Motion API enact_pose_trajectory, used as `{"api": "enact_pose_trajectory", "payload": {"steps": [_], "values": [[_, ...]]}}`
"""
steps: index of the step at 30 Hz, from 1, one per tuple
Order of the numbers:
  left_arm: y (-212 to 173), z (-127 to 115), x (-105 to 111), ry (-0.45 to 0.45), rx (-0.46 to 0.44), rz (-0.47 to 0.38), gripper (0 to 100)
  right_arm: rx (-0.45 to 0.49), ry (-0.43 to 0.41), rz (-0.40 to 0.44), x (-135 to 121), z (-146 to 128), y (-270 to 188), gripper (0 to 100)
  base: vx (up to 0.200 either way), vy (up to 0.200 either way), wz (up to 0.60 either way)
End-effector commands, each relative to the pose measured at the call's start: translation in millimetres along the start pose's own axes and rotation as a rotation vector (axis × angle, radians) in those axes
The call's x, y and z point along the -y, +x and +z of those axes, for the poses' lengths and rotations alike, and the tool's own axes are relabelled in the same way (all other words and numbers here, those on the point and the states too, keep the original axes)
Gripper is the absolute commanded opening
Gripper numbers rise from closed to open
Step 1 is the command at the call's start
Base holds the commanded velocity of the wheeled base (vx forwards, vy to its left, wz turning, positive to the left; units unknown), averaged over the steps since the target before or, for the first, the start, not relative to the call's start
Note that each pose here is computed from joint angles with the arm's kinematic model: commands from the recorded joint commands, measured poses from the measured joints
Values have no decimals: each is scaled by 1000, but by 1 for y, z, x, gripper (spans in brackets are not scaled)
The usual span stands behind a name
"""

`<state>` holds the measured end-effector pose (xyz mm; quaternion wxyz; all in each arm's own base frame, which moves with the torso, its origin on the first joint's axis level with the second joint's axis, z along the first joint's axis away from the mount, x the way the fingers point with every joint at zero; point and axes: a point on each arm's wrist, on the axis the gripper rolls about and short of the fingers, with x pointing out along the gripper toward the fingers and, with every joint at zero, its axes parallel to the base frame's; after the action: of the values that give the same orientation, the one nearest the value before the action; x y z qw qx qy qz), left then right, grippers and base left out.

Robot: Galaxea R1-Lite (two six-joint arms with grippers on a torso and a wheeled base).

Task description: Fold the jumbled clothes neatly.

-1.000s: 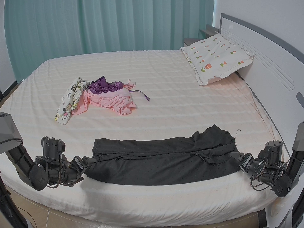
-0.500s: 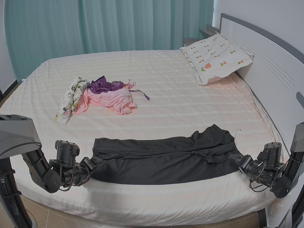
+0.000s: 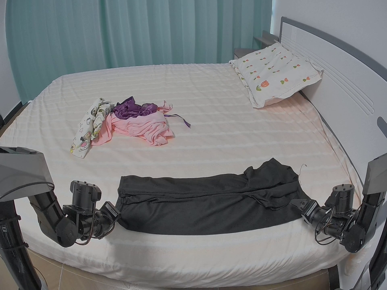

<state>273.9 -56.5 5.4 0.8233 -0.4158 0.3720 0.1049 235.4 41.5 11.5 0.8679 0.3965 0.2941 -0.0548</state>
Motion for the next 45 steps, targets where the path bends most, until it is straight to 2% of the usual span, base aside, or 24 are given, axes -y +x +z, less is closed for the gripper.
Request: {"api": "enact_pose_trajectory", "payload": {"steps": [1, 9, 10, 23, 31, 33, 40, 45], "values": [[-1, 0, 0, -1, 2, -1, 0, 2, 16, -14, 4, 0, 15, 100, 0, 0, 0], [-1, 0, 0, -1, 1, 0, 0, 44, 46, -31, 10, 12, 29, 100, 0, 0, 0], [-1, 0, 0, -1, 1, 0, 0, 44, 46, -28, 10, 12, 29, 0, 0, 0, 0], [-14, 1, -4, 16, -1, 1, 0, 21, 36, -58, 16, 5, 8, 0, 0, 0, 0], [-20, 3, -10, 71, 2, 25, 0, -1, -36, -83, 21, 1, -7, 0, 0, 0, 0], [-23, 1, -12, 108, -14, 44, 0, -11, -43, -92, 23, -1, -10, 0, 0, 0, 0], [-25, -2, -15, 121, -51, 91, 0, -33, -110, -112, 26, -4, -20, 0, 0, 0, 0], [-27, -4, -19, 165, -82, 128, 0, -47, -133, -116, 26, -7, -22, 0, 0, 0, 0]]}}
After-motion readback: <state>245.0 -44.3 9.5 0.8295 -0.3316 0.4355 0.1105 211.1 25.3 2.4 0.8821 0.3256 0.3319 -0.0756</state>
